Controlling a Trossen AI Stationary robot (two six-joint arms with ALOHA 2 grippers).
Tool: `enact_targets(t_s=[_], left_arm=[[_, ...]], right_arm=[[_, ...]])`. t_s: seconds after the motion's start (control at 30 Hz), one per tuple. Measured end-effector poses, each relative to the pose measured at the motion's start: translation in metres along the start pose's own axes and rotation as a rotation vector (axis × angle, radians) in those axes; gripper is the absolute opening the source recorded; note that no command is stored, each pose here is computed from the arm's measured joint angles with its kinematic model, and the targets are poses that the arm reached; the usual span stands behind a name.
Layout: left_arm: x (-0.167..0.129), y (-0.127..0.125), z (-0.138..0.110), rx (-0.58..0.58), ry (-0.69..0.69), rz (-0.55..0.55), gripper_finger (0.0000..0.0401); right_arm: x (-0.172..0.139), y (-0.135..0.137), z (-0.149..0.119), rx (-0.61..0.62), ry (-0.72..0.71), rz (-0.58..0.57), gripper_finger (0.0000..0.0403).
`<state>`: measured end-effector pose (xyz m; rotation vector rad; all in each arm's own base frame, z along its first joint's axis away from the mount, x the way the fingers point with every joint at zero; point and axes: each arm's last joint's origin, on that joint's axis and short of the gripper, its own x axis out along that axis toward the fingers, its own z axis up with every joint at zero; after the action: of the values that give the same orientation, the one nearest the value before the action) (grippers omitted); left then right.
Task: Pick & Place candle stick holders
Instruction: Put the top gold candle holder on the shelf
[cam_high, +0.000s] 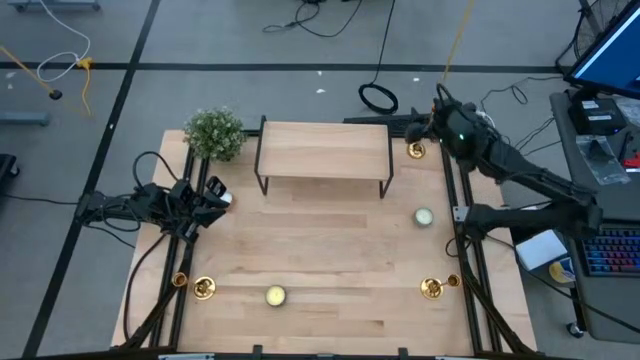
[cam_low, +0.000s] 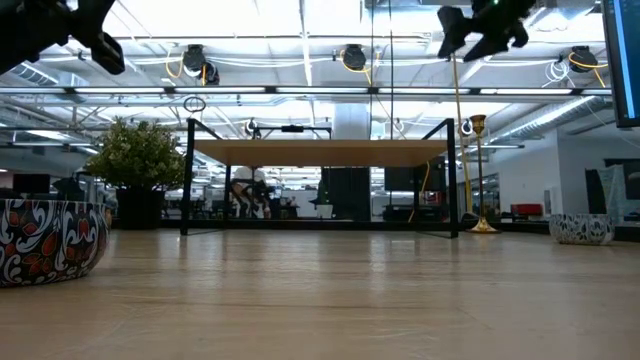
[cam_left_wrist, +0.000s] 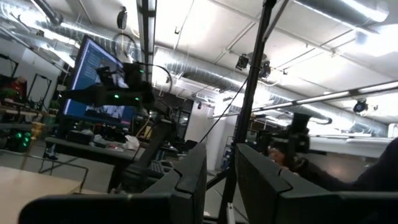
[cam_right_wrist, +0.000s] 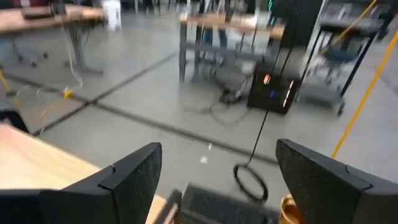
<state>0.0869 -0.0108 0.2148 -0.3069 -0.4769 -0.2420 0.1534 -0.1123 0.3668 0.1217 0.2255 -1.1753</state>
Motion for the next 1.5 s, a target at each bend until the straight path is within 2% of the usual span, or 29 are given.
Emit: enact_targets(t_s=[0.23, 0.4, 0.5, 0.8, 1.03, 1.23, 1.33, 1.5], left_arm=[[0.0, 0.0, 0.0, -0.042, 0.0, 0.0, 0.0086], [0.0, 0.0, 0.0, -0.039, -0.002, 0.005, 0.0086], [0.0, 0.001, 0.0, -0.039, -0.009, 0.026, 0.0086], [0.0, 0.002, 0.001, -0.041, -0.024, 0.069, 0.0086], [0.0, 0.003, 0.001, -0.039, -0.03, 0.089, 0.0086], [0.0, 0.004, 0.001, -0.037, -0.046, 0.135, 0.0086], [0.0, 0.004, 0.002, -0.037, -0.052, 0.153, 0.0086], [0.0, 0.005, 0.002, -0.037, -0.056, 0.166, 0.0086]], right_arm=[[0.019, -0.022, -0.008, 0.019, 0.128, 0.012, 0.0311], [0.026, -0.035, -0.009, 0.167, 0.17, 0.075, 0.0311], [0.035, -0.042, -0.012, 0.248, 0.209, 0.07, 0.0311], [0.061, -0.055, -0.02, 0.304, 0.277, 0.03, 0.0311], [0.062, -0.056, -0.02, 0.292, 0.278, 0.025, 0.0311], [0.054, -0.058, -0.013, 0.248, 0.216, 0.033, 0.0311], [0.05, -0.06, -0.012, 0.193, 0.202, -0.019, 0.0311], [0.049, -0.062, -0.02, 0.059, 0.276, -0.057, 0.0311]])
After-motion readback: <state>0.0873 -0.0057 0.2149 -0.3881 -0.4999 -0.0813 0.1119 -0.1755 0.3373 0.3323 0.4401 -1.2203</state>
